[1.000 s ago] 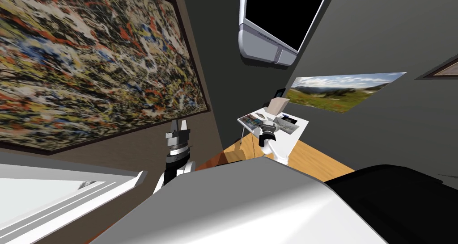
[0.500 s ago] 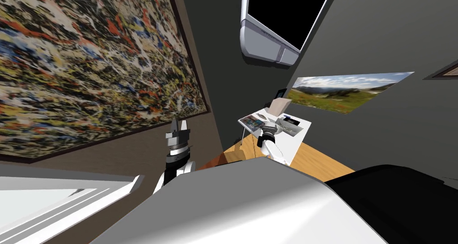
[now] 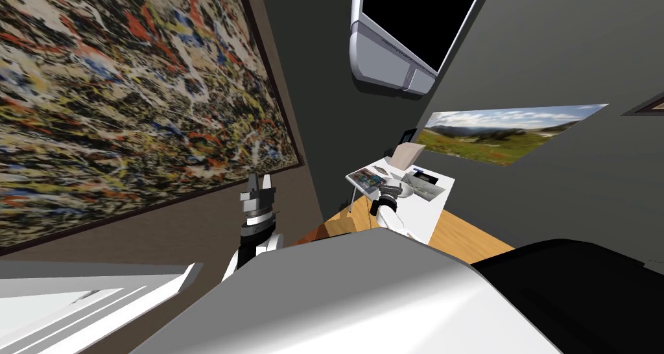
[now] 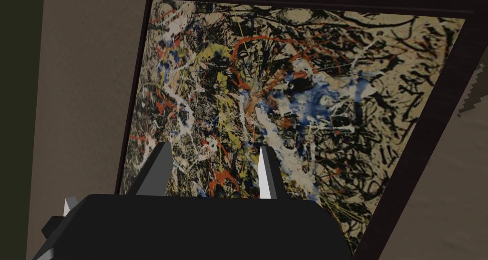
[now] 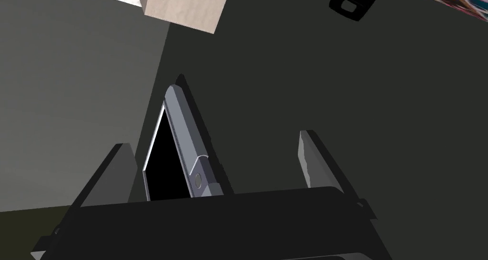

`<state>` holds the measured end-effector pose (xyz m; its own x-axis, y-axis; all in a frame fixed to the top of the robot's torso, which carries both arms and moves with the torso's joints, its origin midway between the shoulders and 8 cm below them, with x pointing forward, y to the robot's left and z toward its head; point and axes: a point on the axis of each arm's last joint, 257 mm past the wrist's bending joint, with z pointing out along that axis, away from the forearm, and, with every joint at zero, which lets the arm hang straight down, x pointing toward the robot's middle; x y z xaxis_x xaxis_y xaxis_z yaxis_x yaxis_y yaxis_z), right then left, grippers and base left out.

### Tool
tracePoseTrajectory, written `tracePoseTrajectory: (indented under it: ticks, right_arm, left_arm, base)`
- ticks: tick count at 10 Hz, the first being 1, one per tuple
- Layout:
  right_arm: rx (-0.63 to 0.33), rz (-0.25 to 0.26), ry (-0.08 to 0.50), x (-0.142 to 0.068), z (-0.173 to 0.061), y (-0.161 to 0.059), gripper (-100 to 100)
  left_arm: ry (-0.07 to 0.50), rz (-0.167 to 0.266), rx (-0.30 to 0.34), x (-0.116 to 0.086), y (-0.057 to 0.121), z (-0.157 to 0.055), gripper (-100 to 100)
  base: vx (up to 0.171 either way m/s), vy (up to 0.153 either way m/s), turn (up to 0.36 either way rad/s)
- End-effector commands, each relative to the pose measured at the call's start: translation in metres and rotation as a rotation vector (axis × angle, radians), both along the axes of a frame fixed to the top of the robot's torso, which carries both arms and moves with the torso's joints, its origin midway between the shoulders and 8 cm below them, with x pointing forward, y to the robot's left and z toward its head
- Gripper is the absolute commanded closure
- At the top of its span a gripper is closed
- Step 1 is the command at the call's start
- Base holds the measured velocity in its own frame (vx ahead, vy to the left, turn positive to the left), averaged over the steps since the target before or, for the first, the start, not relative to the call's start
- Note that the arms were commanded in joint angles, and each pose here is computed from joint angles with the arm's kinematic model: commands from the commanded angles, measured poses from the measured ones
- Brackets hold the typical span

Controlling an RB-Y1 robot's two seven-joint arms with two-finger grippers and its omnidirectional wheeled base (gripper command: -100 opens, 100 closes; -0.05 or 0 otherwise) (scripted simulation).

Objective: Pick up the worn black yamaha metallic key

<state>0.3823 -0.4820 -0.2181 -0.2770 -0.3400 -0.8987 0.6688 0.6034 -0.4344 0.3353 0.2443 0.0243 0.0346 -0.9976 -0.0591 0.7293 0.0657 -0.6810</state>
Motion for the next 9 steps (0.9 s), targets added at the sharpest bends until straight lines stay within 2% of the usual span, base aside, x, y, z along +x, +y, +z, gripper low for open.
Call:
tracePoseTrajectory:
  ticks: [1,3,4,9]
  right_arm:
    - [-0.030,-0.013,0.016,-0.003,-0.001,-0.001,-100]
    - [-0.079,-0.047,0.072,-0.012,-0.016,0.004,-100]
    - [-0.098,-0.046,0.073,-0.011,-0.013,0.005,-100]
    - [-0.185,-0.084,0.198,-0.030,-0.050,0.031,-100]
  left_arm:
    - [0.000,0.000,0.000,0.000,0.000,0.000,0]
    - [0.000,0.000,0.000,0.000,0.000,0.000,0]
    - [0.000,0.000,0.000,0.000,0.000,0.000,0]
    - [0.000,0.000,0.000,0.000,0.000,0.000,0]
  base:
    - [0.061,0.006,-0.011]
    - [0.090,-0.002,-0.034]
    - [0.087,-0.010,-0.014]
    - [0.095,-0.020,-0.042]
